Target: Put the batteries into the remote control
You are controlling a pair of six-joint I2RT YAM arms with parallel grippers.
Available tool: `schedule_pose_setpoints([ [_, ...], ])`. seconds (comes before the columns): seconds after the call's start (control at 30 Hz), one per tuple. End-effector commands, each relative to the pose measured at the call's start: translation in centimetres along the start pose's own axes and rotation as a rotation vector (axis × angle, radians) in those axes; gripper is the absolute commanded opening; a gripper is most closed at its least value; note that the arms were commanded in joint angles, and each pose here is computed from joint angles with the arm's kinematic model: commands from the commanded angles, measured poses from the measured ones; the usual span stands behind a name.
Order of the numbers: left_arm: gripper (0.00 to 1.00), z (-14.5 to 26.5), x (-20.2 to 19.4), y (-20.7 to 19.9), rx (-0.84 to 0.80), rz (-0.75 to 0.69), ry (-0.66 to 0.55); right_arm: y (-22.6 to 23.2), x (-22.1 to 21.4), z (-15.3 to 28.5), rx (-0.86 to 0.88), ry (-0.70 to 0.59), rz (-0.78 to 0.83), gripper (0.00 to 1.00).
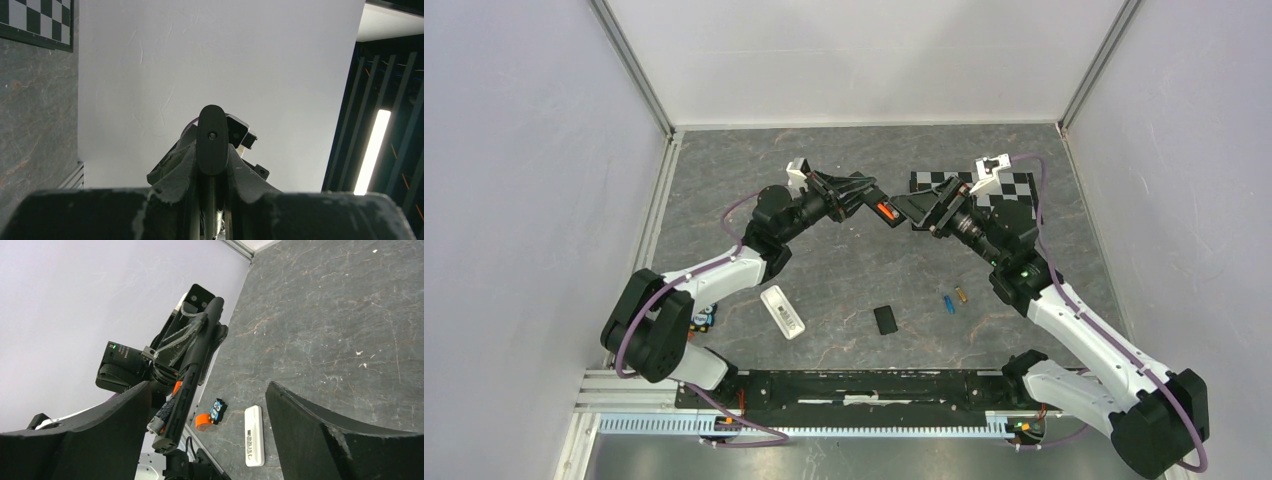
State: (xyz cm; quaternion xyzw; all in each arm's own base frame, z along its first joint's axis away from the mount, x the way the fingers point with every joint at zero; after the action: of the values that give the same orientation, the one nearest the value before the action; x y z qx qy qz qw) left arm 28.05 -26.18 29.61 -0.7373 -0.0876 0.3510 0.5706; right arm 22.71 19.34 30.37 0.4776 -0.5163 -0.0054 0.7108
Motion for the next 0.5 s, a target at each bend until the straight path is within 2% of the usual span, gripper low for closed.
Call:
schedule_pose_setpoints([
  [0.0, 0.02, 0.0, -1.5, -2.4, -0.074, -0.067, 0.031, 1.4, 0.9, 0.4, 0.1, -0.047, 0.014, 0.89],
  [0.2, 0.02, 0.0, -1.4, -2.4, -0.069, -0.056, 0.02, 2.1, 0.6, 0.5, 0.197, -0.041, 0.006, 0.88],
  [0.47, 0.02, 0.0, -1.9, -2.7, -0.07, -0.082, 0.034, 1.6, -0.3, -0.2, 0.179, 0.019, -0.048, 0.66],
])
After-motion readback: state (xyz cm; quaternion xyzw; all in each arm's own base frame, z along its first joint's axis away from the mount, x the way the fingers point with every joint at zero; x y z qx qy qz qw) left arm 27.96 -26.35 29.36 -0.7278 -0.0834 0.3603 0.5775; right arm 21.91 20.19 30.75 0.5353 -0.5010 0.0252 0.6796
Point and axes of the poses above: each gripper's point midway between its finger pads, its own z axis back along the fingers, its own y axis along the line the jaws close on, x = y × z, the point moved 7 cm from there along z, back along the fingers, and after that the axes turned 13 degrees about z, right-handed, at the moved point
